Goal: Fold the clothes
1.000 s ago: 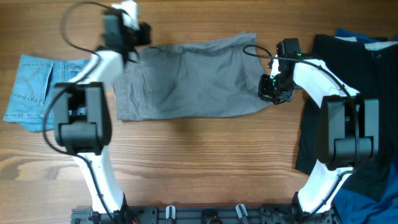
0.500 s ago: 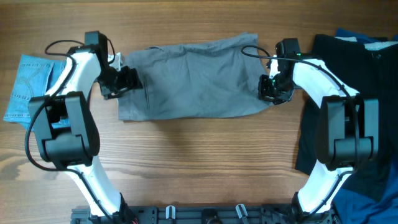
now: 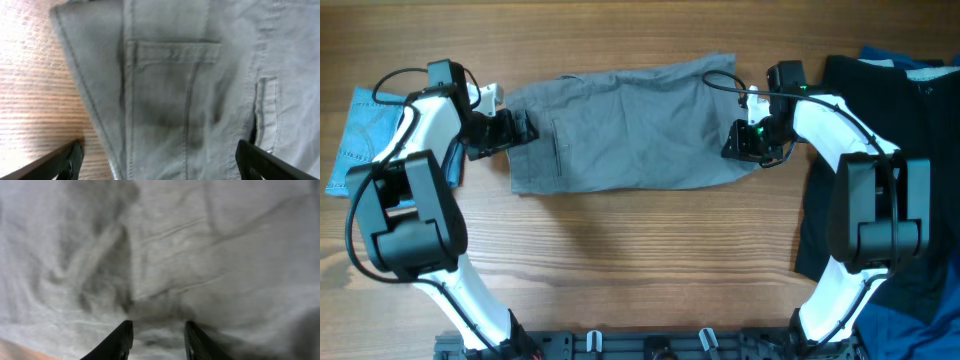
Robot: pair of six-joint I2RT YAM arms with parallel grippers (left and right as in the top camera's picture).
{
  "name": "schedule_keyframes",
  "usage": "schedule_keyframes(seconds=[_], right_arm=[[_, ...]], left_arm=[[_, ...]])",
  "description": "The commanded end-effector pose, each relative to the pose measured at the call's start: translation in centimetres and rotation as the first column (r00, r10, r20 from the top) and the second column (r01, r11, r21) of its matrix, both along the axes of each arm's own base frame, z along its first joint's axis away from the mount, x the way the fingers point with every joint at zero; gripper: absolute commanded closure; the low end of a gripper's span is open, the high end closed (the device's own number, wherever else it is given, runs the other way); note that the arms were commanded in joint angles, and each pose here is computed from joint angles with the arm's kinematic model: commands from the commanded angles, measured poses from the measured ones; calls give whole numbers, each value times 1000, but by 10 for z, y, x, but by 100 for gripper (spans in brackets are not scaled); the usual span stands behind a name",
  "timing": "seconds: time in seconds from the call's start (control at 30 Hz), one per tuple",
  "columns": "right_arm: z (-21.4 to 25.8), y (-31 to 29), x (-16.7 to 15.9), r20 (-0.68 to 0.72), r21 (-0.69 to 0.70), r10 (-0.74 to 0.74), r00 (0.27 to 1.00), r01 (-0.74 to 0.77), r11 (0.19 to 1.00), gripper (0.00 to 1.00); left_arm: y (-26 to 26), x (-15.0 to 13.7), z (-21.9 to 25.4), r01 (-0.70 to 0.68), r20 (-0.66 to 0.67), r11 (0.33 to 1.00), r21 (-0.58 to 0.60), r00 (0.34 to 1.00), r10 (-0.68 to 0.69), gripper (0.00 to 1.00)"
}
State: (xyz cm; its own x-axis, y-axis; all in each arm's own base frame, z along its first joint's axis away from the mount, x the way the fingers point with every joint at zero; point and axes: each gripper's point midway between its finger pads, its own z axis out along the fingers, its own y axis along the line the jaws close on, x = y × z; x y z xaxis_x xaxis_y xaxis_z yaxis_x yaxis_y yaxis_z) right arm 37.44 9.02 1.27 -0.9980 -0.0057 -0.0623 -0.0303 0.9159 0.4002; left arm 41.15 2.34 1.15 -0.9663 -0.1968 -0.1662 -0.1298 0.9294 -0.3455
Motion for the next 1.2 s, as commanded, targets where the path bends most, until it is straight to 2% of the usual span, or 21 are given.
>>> schedule_keyframes(seconds=[0.0, 0.03, 0.1, 0.13, 0.2, 0.23, 0.27, 0.37, 0.43, 0.53, 0.67, 0.77, 0.8, 0.87, 0.9, 0.93, 0.97, 1.03, 1.1, 1.13, 1.17], right_arm=[[24, 20, 9, 120, 108, 130, 984, -143, 984, 64], [24, 20, 11, 138, 103, 149, 979, -163, 981, 65], [25, 20, 16, 159, 101, 148, 976, -166, 981, 66], [25, 20, 18, 171, 100, 146, 974, -165, 981, 66], [26, 20, 24, 180, 101, 118, 976, -138, 985, 65], [24, 15, 28, 165, 83, 62, 984, -76, 994, 65], [23, 13, 30, 159, 70, 44, 986, -56, 996, 66], [15, -3, 28, 102, -11, -60, 993, 61, 998, 75], [13, -7, 24, 75, -33, -92, 993, 95, 995, 77], [9, -7, 19, 50, -35, -100, 994, 102, 994, 78], [8, -7, 16, 38, -34, -100, 994, 101, 994, 78], [8, -7, 17, 41, -33, -100, 994, 101, 994, 77], [8, -7, 17, 41, -33, -100, 994, 101, 994, 77], [8, -7, 17, 38, -33, -99, 994, 100, 994, 77], [8, -7, 17, 38, -33, -99, 994, 100, 994, 77], [8, -7, 17, 41, -33, -100, 994, 101, 994, 73], [8, -7, 18, 43, -32, -99, 994, 101, 994, 71], [8, -7, 18, 44, -33, -96, 994, 98, 995, 69], [9, -6, 19, 52, -32, -95, 994, 97, 995, 64], [10, -6, 21, 59, -30, -94, 994, 96, 995, 62], [20, 4, 24, 88, 28, -42, 995, 40, 999, 62]], left_arm=[[-20, -30, -42, 36, -90, 995, -97, 995, -44, 8], [-25, -30, -45, 38, -93, 992, -122, 994, -49, 15], [-34, -24, -43, 56, -64, 987, -150, 996, -66, 36], [-40, -20, -43, 74, -46, 986, -149, 996, -82, 52], [-52, -20, -43, 108, -40, 983, -146, 993, -115, 69], [-53, -22, -45, 116, -57, 986, -121, 991, -123, 89], [-48, -26, -46, 110, -77, 989, -95, 990, -118, 96], [-15, -35, -24, 75, -171, 997, 33, 983, -69, 96], [11, -28, 25, 55, -182, 990, 130, 983, -30, 96], [9, 11, 133, 47, -12, 986, 160, 999, -46, 96], [-56, 43, 213, 158, 216, 982, 104, 960, -177, 96], [-126, 47, 214, 253, 248, 965, 69, 933, -262, 96], [-163, 46, 201, 328, 237, 942, 67, 912, -335, 96], [-198, 44, 176, 359, 189, 932, 53, 913, -363, 91], [-216, 41, 157, 394, 152, 918, 47, 906, -396, 72], [-230, 37, 139, 421, 115, 906, 41, 899, -423, 66], [-244, 29, 126, 450, 80, 893, 23, 889, -451, 66], [-262, 8, 114, 503, 16, 864, 25, 864, -503, 59], [-261, 3, 125, 506, 17, 862, 26, 862, -507, 49], [-244, 4, 146, 479, 23, 875, 72, 876, -482, 44], [-221, 11, 162, 437, 38, 888, 142, 894, -446, 41]])
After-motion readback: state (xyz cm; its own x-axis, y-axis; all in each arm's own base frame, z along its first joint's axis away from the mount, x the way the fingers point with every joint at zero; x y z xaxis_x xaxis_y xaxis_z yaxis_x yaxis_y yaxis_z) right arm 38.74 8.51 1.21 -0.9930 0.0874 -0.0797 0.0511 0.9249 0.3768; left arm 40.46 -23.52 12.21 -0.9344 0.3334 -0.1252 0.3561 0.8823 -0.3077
